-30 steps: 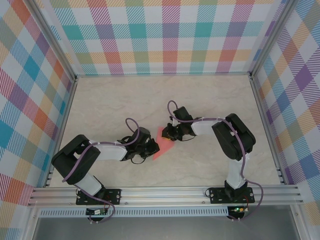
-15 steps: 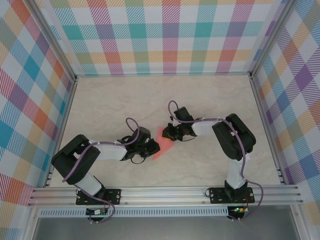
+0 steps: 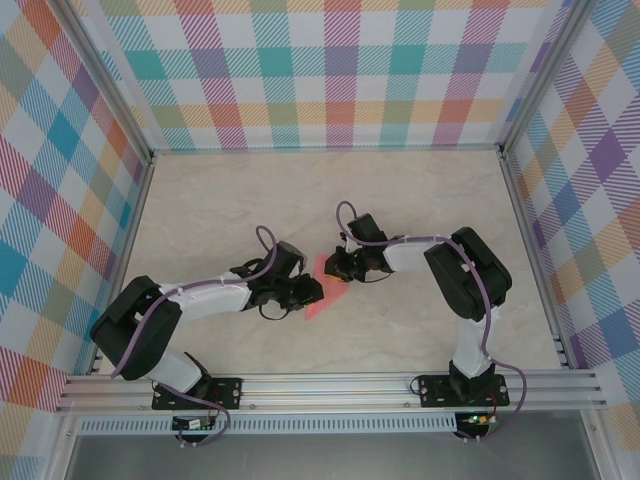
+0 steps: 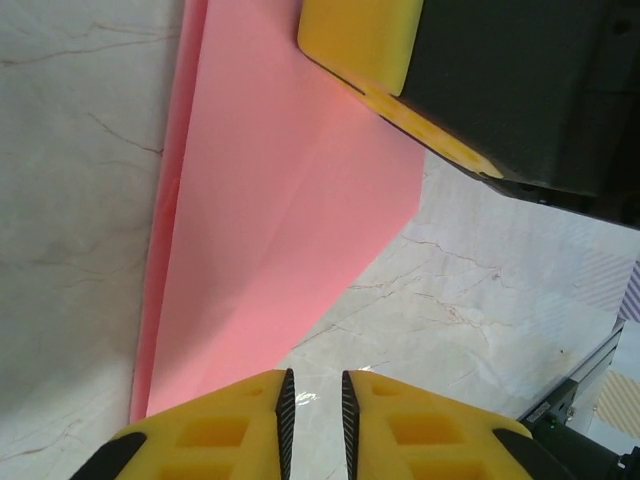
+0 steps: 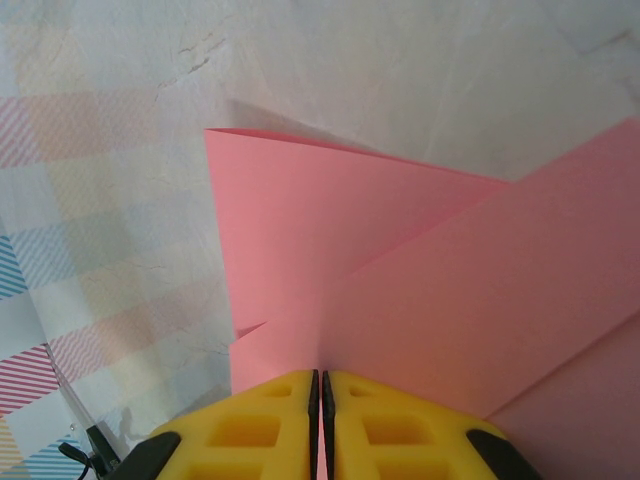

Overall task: Fold a paper plane with a square sheet of paper (pick it up from the middle)
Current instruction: Fourth fold the wing at the center of the table, then turn over the paper at the center of the table.

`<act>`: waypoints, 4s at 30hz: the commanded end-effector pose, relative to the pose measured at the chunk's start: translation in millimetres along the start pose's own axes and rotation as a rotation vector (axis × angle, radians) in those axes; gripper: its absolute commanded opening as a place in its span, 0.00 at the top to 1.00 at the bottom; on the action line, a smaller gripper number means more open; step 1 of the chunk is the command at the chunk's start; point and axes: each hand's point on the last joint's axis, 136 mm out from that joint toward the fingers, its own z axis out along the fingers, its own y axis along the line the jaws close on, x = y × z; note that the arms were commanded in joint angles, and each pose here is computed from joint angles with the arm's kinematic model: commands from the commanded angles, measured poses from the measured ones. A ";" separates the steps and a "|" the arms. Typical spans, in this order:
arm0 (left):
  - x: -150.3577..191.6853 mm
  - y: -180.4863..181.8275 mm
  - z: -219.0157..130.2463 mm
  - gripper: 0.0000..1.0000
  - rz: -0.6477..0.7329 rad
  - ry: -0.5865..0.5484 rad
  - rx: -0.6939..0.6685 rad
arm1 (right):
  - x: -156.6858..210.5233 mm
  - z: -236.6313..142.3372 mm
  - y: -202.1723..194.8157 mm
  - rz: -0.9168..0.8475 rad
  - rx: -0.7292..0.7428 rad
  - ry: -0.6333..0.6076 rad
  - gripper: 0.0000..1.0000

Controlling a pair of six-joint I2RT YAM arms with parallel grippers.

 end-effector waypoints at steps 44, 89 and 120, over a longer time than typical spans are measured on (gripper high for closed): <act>37.2 28.1 -40.9 0.71 0.046 0.060 -0.024 | 19.4 8.7 -55.7 0.047 0.188 0.038 0.86; -8.7 50.2 27.2 0.82 0.004 0.052 -0.154 | 43.4 -53.7 -21.4 0.220 0.088 -0.035 0.62; -6.9 50.4 28.2 0.81 -0.011 0.056 -0.147 | 38.5 -39.4 -9.9 0.233 0.003 -0.035 0.63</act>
